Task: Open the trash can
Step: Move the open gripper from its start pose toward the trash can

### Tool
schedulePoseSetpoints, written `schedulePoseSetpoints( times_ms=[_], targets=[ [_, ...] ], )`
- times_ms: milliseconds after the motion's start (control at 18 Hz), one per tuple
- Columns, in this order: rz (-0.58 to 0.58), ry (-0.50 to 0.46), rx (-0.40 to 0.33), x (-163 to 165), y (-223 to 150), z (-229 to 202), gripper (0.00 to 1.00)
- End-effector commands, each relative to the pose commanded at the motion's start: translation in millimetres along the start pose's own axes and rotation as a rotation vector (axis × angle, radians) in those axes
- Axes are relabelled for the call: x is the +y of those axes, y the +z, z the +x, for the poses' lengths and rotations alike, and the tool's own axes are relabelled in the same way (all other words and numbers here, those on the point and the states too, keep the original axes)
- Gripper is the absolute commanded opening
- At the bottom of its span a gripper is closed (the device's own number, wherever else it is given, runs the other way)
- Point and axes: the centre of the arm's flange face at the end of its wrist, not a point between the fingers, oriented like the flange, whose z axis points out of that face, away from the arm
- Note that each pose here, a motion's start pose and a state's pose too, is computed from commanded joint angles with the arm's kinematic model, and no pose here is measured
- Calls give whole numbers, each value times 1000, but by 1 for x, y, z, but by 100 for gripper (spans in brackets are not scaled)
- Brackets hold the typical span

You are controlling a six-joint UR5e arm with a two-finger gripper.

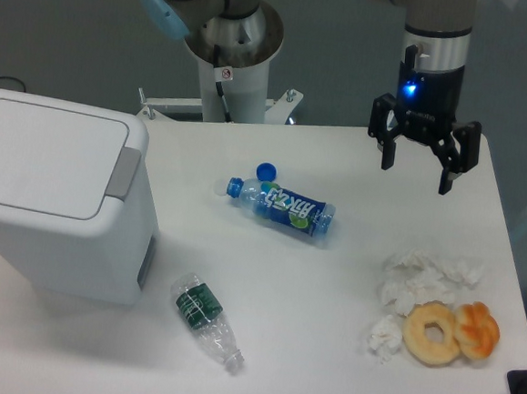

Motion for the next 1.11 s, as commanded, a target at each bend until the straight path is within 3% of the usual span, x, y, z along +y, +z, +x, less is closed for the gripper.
schedulePoseSetpoints(
  times_ms=[444,1111],
  targets=[
    [8,11,-1,-15,-1,1,100],
    [65,-217,0,-64,-11,7,100]
  ],
)
